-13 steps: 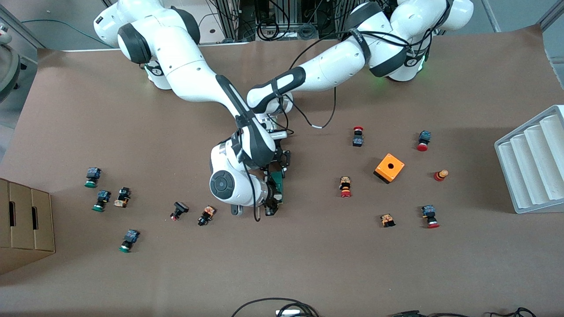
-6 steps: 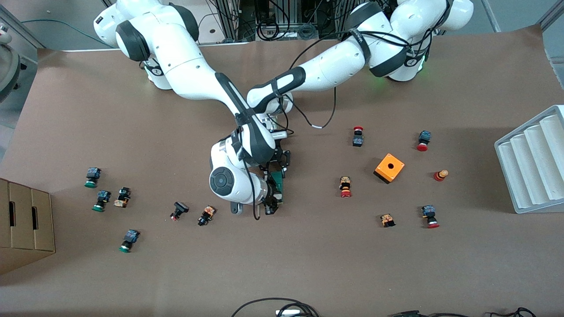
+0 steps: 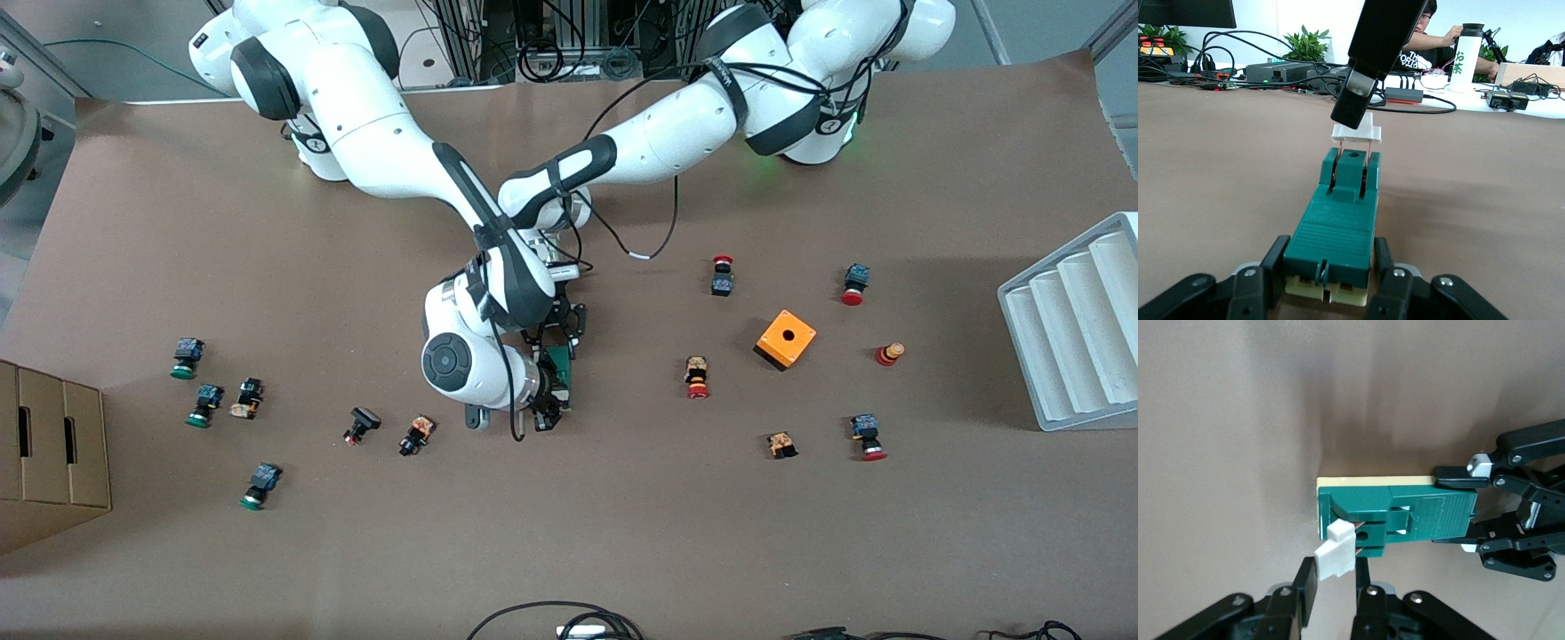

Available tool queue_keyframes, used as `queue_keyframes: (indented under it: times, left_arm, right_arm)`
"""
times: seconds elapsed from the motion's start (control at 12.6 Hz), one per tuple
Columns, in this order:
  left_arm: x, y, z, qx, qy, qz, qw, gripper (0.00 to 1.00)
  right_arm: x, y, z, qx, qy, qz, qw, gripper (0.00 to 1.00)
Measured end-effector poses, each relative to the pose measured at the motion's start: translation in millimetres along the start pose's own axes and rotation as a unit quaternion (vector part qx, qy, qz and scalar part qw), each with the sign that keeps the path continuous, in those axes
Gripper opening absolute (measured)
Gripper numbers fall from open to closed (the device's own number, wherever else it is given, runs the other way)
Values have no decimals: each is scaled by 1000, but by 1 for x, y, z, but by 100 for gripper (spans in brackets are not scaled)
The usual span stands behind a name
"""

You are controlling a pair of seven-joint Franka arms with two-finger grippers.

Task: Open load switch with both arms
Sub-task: 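Press the white lever down with the right gripper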

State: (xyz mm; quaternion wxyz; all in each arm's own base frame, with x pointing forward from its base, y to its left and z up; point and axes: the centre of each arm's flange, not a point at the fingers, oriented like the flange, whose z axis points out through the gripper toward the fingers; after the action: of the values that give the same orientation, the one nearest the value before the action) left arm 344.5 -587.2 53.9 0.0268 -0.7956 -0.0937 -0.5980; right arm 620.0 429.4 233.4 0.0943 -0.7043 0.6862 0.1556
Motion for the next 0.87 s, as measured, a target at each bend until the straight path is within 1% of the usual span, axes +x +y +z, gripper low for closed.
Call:
queue_keyframes:
  times: [0.16,0.4,0.87]
  left_arm:
    - [0,0,0,0,0,0,1000,58]
    - [0,0,0,0,0,0,1000,58]
    - [0,0,0,0,0,0,1000,58]
  right_arm:
    - [0,4,0,-5,-1,1,1000,30]
    - [5,15,12,-23,3,3,1000,30]
    - [8,16,13,-25,5,1,1000,30]
